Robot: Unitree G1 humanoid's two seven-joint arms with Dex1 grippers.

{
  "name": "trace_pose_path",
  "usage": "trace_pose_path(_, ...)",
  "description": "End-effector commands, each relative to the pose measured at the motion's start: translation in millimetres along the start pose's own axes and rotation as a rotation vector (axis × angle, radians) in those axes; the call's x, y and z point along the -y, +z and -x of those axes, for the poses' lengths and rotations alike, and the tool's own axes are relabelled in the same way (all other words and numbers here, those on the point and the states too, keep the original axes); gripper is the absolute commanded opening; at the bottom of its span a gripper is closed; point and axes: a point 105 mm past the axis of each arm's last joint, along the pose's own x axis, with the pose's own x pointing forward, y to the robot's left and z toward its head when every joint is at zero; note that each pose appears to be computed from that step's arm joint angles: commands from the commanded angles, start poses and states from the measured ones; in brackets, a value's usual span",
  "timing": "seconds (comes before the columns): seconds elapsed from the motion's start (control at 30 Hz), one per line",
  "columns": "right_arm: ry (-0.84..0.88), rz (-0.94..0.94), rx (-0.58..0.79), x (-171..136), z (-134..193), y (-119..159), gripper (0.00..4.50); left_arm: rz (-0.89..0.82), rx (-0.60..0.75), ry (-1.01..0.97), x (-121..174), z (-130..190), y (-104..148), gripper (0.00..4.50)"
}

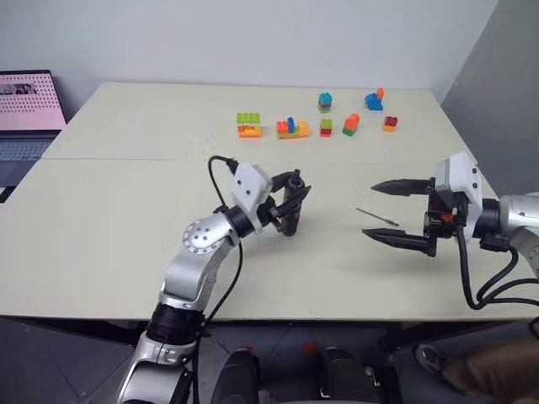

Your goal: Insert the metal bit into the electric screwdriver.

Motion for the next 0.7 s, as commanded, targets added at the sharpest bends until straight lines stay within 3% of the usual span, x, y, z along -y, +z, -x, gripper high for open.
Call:
trace_pose_path(0.03, -0.033, 0.049, -0.09, 18, 4, -10, 4.5, 0.009, -0.098, 0.043, -7, 12, -20, 1.63)
trace_pose_path(0.27, -0.094, -0.03, -0.413, 63, 3, -65, 4.5, -0.01, -0.101, 0.046, -6, 13, -20, 1.62)
trace_pose_path(0.43, -0.071, -0.195, -0.524, 92, -23, -95, 4.5, -0.036, -0.098, 0.055, -8, 12, -18, 1.62)
trace_pose_path(0.7, -0.084, -0.233, -0.677, 102, -43, -128, 4.5, -0.053, -0.11, 0.071, -9, 17, -19, 1.62)
